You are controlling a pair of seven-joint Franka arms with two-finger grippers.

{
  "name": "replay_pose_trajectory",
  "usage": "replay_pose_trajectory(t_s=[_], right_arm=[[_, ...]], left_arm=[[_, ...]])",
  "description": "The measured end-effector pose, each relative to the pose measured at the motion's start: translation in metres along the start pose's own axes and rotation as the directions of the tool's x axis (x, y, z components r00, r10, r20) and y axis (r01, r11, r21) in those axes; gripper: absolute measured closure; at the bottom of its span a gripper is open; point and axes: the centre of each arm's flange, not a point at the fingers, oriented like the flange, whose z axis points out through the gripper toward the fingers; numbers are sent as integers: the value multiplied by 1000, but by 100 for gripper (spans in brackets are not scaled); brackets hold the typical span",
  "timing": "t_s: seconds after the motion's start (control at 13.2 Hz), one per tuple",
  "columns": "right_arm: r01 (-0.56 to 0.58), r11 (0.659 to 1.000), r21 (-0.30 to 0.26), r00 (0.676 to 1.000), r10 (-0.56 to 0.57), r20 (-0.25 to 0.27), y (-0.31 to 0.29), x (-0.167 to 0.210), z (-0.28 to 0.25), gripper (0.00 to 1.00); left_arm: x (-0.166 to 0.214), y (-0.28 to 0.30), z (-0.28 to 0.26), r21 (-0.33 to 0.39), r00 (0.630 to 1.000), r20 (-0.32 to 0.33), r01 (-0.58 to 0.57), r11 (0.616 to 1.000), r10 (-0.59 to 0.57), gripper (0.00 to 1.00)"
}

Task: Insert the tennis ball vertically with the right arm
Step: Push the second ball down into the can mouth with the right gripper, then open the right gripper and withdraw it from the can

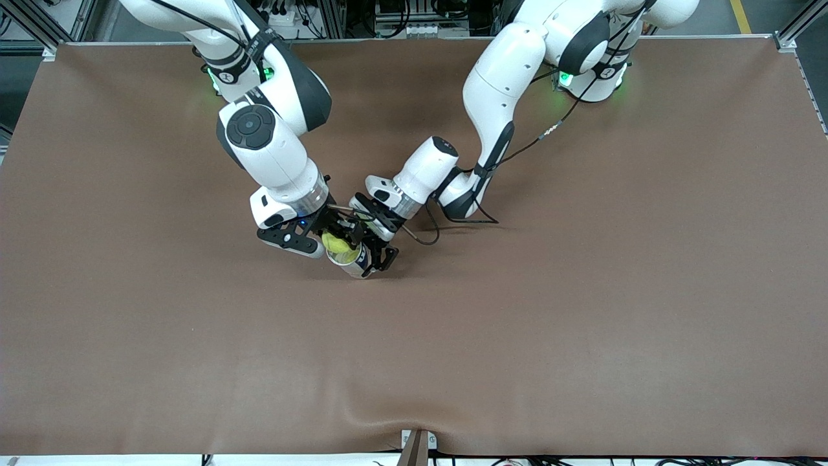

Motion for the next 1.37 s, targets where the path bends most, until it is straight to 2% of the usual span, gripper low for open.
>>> replay_pose_trajectory(t_s=[0.15, 0.23, 0.3, 0.76, 0.84, 0.91, 1.06, 1.37], right_arm=[[0, 1000, 0, 1000, 0, -1, 0, 0, 0, 15], [0, 1000, 0, 1000, 0, -2, 0, 1, 0, 4], [-1, 1000, 0, 1000, 1, -2, 0, 1, 0, 0], [-2, 1000, -3, 1000, 2, -6, 1, 3, -4, 0], [-3, 1000, -21, 1000, 3, -3, 3, 6, -12, 0], [7, 999, -52, 1000, -6, 5, 9, 10, -25, 0], [75, 992, -105, 997, -74, 11, 33, 27, -68, 0], [185, 976, -118, 982, -179, 59, 88, 47, -178, 0]], left_arm=[[0, -1, 0, 1, 1000, 0, 0, 1000, 0, 11], [0, -1, 0, 1, 1000, 0, 0, 1000, 0, 12], [0, -1, 0, 1, 1000, 0, 1, 1000, -1, 19], [0, -1, 0, 1, 1000, 1, 1, 1000, -1, 18], [0, -1, 0, 1, 1000, 2, 1, 1000, -1, 9], [0, -1, 0, 2, 1000, 2, 2, 1000, -2, 0], [-1, -2, 0, 2, 1000, 3, 3, 1000, -3, 0], [-2, -1, 1, 0, 999, 47, 7, 1000, -7, 0]])
